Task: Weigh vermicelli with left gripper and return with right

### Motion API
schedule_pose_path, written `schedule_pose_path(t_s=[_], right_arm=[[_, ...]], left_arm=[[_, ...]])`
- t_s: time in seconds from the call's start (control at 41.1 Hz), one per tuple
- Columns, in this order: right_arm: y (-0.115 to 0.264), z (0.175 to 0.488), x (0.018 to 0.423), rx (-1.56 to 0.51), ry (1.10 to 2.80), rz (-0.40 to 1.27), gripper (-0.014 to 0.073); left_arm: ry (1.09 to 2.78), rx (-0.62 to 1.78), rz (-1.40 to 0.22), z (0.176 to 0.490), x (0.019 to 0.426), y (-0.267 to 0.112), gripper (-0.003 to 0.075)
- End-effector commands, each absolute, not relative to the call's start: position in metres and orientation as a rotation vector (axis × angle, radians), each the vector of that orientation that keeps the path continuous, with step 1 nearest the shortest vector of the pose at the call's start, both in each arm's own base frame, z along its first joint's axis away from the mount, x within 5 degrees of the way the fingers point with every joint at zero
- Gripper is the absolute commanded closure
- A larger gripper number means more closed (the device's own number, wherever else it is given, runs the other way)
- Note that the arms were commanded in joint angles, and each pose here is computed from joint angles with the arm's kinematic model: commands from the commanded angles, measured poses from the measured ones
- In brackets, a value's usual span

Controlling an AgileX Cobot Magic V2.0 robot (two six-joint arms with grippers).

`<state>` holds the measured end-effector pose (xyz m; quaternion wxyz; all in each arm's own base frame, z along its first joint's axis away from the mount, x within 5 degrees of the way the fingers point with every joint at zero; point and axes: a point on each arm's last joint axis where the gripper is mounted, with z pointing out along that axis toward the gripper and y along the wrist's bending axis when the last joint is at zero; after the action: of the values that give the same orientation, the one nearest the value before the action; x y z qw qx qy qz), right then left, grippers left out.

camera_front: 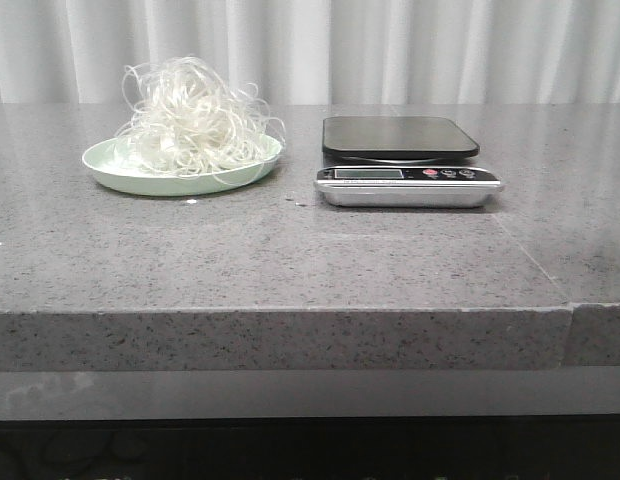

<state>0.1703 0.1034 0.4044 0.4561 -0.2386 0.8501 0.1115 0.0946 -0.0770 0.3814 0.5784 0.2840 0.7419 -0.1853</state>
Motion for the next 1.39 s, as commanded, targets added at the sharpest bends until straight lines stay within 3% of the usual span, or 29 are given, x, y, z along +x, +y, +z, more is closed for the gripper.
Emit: schedule_pose_path(t_s=[0.0, 0.414, 0.56, 0.731, 0.926, 1.364], right_arm=[[0.086, 0.412, 0.145, -0.545, 1.975, 0.302, 0.0133], [0.046, 0.378, 0.083, -0.546, 1.998, 0.292, 0.0145], [0.045, 0.377, 0.08, -0.546, 1.997, 0.289, 0.029], [0.045, 0.377, 0.08, -0.546, 1.997, 0.289, 0.044], [0.044, 0.377, 0.08, -0.547, 1.997, 0.282, 0.0436], [0.044, 0.376, 0.08, -0.548, 1.999, 0.28, 0.0436]], left_arm=[[1.639, 0.623, -0.471, 0.397, 0.093, -0.077, 0.025], [1.641, 0.623, -0.471, 0.397, 0.093, -0.077, 0.0251], [1.641, 0.623, -0.471, 0.397, 0.093, -0.077, 0.028], [1.641, 0.623, -0.471, 0.397, 0.093, -0.077, 0.0428], [1.643, 0.624, -0.471, 0.397, 0.093, -0.077, 0.0583], [1.643, 0.624, -0.471, 0.397, 0.093, -0.077, 0.0577]])
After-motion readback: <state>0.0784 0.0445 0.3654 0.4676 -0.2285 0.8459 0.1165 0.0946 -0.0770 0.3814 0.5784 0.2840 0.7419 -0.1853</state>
